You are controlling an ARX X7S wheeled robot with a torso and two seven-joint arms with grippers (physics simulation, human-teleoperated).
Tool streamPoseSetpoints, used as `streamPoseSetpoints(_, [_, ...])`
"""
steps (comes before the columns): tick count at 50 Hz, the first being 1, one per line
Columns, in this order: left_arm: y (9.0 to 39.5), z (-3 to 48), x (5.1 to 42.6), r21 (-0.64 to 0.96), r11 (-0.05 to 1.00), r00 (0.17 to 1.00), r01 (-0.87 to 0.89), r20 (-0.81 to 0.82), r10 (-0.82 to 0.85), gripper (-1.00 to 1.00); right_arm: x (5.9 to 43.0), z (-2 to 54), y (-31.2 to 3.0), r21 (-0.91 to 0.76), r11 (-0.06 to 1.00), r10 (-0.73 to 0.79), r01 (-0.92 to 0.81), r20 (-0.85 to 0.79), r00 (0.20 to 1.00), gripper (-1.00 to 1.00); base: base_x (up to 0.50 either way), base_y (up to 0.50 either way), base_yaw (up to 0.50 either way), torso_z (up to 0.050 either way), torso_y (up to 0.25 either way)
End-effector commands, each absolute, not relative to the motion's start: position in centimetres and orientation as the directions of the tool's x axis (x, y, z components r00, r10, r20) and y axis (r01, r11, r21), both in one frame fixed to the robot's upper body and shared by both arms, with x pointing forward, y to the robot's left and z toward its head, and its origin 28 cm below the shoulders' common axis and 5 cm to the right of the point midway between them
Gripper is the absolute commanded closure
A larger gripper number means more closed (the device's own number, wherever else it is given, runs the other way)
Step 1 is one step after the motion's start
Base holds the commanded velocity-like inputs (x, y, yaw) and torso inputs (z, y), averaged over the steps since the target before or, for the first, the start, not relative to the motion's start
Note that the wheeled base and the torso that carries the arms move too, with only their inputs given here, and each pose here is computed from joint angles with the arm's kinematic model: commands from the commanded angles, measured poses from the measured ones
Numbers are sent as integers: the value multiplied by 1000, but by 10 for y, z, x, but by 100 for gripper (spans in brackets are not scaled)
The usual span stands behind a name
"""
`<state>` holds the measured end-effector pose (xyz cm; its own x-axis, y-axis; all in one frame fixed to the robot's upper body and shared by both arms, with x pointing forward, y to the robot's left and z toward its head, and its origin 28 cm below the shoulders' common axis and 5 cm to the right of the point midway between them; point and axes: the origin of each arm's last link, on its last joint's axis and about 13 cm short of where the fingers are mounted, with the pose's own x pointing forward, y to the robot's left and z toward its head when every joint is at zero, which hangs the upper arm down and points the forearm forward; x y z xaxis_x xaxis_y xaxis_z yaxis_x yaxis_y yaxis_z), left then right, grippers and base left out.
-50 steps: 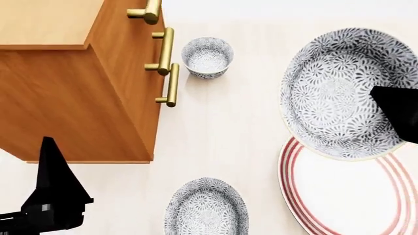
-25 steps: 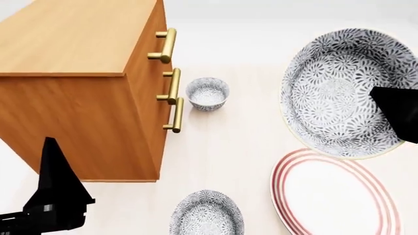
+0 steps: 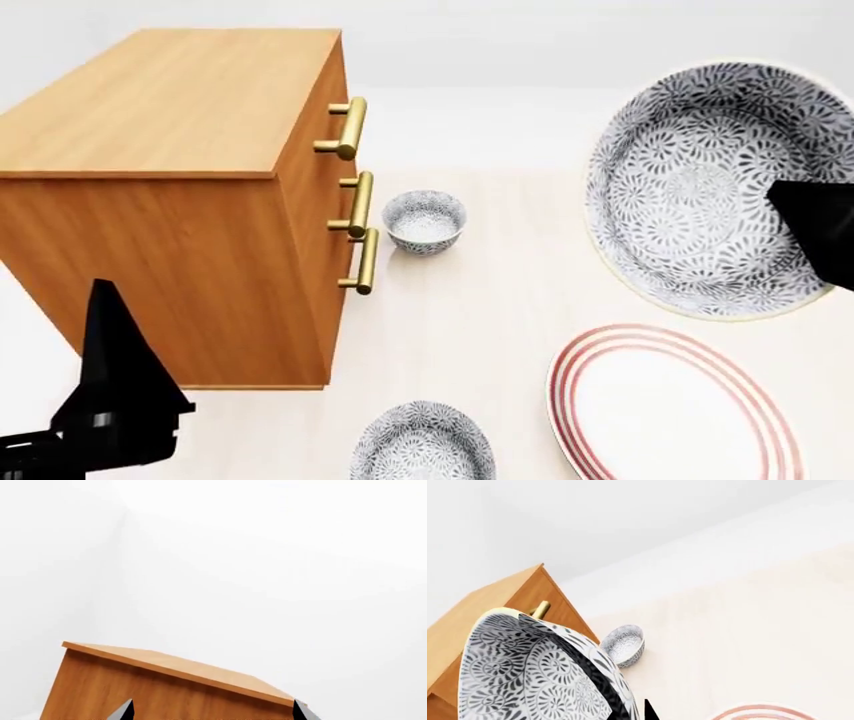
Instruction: Put the bowl in the middle on the plate.
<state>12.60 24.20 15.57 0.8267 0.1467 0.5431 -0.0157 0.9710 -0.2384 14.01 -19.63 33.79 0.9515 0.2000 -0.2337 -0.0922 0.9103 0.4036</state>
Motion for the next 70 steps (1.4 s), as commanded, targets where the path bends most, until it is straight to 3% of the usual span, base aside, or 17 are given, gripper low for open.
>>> streamPoseSetpoints(1, [242,155,127,-235,971,829,-28,537,154,-100,141,339,-193,419,907,142,-46,-200,969,100,0,0,0,0,0])
streamPoseSetpoints(23, [242,154,127,-233,972,830,-30,536,154,-100,150,262,-175,469,882,83,42,-242,967,100,0,0,0,0,0])
streamPoseSetpoints(43, [242,154,128,-229,973,833,-37,530,157,-100,113,192,-174,489,864,11,118,-254,967,100,0,0,0,0,0])
streamPoseSetpoints(53, [242,154,128,-229,973,834,-37,529,157,-100,87,170,-182,494,856,-30,151,-245,969,100,0,0,0,0,0])
streamPoseSetpoints(70, [242,153,128,-230,973,836,-36,526,155,-100,99,174,-187,504,844,-82,183,-214,973,100,0,0,0,0,0])
